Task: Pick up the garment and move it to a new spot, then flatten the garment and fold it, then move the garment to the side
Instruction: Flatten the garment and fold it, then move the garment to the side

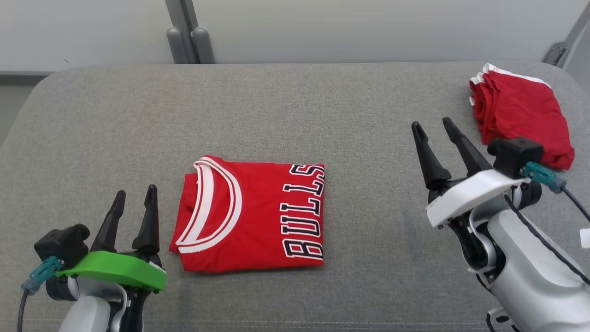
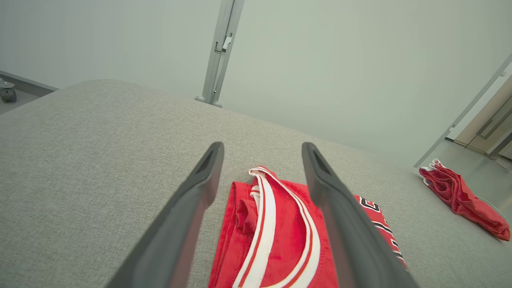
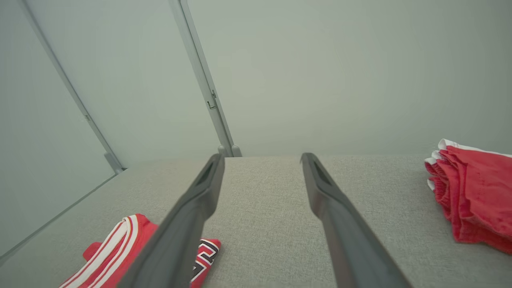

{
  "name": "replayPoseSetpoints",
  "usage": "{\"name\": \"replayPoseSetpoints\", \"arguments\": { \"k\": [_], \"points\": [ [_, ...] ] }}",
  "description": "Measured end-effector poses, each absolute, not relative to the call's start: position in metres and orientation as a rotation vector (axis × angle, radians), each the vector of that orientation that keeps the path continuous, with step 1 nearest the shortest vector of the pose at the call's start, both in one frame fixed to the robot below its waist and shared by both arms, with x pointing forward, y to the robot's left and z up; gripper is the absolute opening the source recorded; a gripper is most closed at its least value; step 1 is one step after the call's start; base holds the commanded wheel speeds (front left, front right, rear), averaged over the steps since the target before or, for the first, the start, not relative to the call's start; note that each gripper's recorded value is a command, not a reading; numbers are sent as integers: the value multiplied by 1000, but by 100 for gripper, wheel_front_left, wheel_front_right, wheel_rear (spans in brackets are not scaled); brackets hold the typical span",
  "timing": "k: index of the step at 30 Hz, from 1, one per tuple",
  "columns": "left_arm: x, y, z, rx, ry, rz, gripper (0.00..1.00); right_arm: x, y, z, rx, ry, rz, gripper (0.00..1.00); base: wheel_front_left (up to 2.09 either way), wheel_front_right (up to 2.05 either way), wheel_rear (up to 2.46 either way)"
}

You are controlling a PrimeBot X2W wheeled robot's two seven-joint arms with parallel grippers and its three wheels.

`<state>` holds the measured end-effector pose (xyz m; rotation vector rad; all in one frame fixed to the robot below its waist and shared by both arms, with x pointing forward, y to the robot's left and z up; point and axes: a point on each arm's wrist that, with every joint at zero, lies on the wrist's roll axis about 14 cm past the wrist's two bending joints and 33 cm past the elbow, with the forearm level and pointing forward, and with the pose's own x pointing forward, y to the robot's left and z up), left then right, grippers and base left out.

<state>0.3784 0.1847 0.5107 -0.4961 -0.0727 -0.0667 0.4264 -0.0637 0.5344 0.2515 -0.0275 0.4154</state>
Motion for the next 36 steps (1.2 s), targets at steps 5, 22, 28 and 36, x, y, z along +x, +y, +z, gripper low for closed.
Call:
{"name": "replayPoseSetpoints", "arguments": {
  "k": [5, 22, 28, 36],
  "points": [
    [377, 184, 510, -496, -73, -63, 100, 417, -64, 523, 240, -10, 409, 100, 0, 0, 0],
    [369, 179, 507, -515, -68, -55, 100, 377, -35, 465, 366, 190, 446, 100, 0, 0, 0],
    [363, 183, 506, -515, -70, -34, 100, 372, -19, 442, 427, 313, 470, 100, 0, 0, 0],
    [355, 197, 504, -497, -73, 9, 100, 371, 16, 424, 505, 483, 540, 100, 0, 0, 0]
  ]
}}
